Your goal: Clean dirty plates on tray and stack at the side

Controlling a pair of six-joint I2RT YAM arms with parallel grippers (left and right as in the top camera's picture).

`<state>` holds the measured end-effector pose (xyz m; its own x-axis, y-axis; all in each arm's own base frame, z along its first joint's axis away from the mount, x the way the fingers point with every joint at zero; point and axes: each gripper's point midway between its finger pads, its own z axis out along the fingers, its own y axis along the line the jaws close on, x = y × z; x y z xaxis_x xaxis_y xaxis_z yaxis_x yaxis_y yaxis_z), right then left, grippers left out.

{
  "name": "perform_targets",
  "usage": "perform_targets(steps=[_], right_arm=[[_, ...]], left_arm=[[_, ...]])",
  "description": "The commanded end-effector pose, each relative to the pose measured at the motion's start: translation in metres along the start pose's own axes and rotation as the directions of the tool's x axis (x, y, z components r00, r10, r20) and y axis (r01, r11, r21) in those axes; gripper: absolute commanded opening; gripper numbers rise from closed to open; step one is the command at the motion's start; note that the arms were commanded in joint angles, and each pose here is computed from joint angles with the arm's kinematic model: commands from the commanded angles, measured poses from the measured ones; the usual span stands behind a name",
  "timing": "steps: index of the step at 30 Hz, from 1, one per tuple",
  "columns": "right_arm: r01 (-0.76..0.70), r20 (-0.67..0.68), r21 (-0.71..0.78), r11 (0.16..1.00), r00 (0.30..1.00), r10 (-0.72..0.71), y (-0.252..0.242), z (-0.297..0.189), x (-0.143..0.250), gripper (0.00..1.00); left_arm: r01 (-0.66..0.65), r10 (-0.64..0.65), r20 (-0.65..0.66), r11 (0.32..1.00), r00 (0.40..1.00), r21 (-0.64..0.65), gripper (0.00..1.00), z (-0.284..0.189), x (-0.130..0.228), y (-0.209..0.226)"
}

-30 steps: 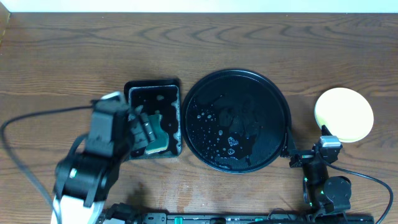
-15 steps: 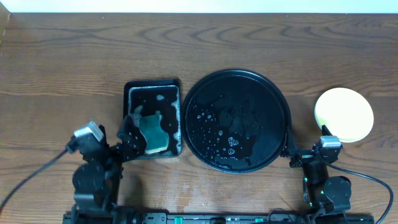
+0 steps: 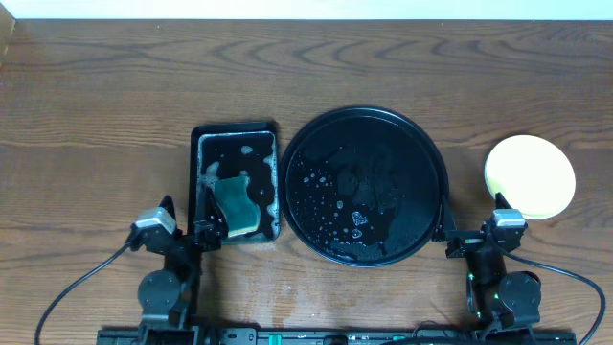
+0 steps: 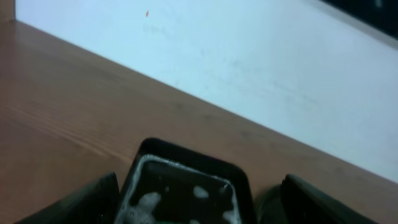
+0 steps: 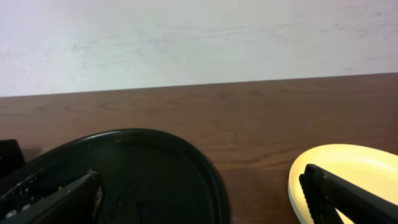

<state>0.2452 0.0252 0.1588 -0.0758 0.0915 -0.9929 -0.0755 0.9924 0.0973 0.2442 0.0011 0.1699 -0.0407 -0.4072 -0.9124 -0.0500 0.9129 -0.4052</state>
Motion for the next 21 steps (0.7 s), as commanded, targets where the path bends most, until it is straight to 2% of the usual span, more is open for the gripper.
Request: perform_targets(steps=[1,7,21], right_arm=[[-0.009,0.003,0.014,1.000,1.000,0.009,-0.003,0.000,0.000,0.99],[-0.009,0.003,0.014,1.000,1.000,0.009,-0.003,0.000,0.000,0.99],[-0.009,0.003,0.014,1.000,1.000,0.009,-0.003,0.000,0.000,0.99]], left_arm=[[-0.026,0.025,-0.046,0.999,0.999,-0.022,0.84,0.002,0.020,0.010],[-0.031,0.028,-0.086,0.999,0.996,-0.040,0.84,0.001,0.029,0.014],[-0.032,0.028,-0.088,0.999,0.996,-0.040,0.84,0.001,0.030,0.014]])
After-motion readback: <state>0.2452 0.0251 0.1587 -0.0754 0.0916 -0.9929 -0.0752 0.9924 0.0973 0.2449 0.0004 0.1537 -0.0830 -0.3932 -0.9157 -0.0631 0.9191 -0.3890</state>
